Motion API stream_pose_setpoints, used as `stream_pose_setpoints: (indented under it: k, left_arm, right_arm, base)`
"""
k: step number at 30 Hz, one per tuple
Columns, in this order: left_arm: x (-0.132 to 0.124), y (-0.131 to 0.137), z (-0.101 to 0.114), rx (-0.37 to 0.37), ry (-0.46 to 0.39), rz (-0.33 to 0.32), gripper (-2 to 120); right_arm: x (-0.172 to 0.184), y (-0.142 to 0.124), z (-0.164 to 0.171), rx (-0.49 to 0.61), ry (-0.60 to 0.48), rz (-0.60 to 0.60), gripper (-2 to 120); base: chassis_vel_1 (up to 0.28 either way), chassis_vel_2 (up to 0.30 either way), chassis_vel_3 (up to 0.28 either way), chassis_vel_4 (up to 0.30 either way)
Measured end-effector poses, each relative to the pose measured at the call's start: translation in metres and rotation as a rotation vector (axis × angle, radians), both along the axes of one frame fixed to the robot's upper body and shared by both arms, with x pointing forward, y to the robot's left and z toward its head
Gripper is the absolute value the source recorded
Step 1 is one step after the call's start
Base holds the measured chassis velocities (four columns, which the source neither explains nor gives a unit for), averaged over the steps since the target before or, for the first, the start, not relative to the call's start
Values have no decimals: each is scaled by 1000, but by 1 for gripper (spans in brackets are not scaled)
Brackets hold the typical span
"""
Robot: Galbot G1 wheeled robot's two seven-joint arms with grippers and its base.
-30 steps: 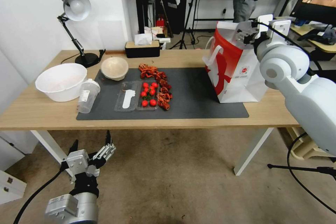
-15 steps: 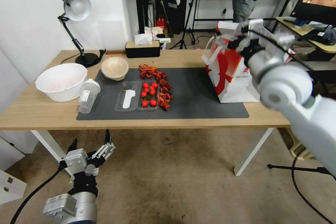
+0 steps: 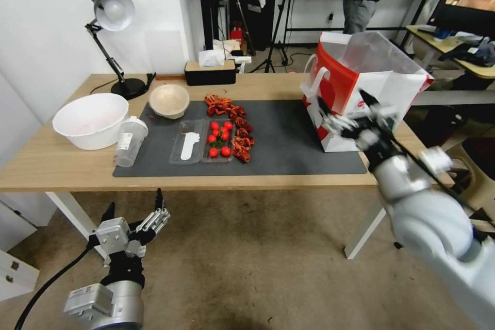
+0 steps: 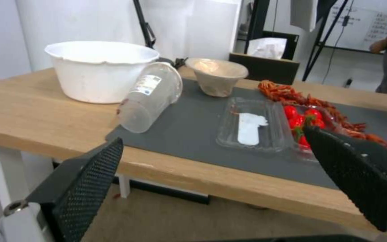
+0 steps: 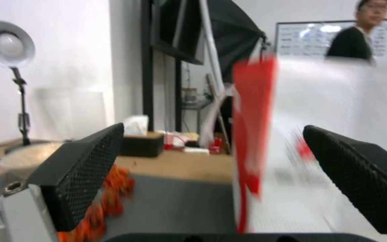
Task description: Pick up the trash from the table and place it into the takeout bag.
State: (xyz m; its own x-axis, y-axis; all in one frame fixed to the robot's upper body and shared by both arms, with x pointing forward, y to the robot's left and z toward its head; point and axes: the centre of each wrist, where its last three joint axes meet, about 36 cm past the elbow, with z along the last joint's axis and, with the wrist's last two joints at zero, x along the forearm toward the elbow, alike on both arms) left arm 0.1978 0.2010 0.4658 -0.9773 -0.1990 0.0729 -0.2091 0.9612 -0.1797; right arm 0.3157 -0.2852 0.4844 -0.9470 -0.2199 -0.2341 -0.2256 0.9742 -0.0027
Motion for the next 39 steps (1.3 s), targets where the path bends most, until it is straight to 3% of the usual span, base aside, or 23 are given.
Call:
stream_pose_setpoints:
  k: [5, 14, 28, 36, 39]
  left_arm:
    - [1, -1, -1, -4, 0, -15, 100]
    - [1, 0, -1, -11, 4, -31, 100]
    - [5, 6, 1, -21, -4, -37, 100]
    - [30, 28, 10, -21, -17, -56, 100]
    - [51, 54, 13, 23, -9, -73, 100]
  right_arm:
    - [-36, -1, -48, 45, 26, -39, 100]
    - [-66, 20, -92, 95, 92, -72, 100]
    - [-69, 26, -99, 93, 131, -79, 100]
    - [-69, 27, -101, 93, 145, -69, 100]
    - [-69, 31, -99, 95, 150, -55, 100]
  base:
    - [0, 0, 0, 0]
    - [0, 0, 0, 0]
    - [0, 0, 0, 0]
    - [0, 0, 0, 0]
    - [0, 0, 0, 0]
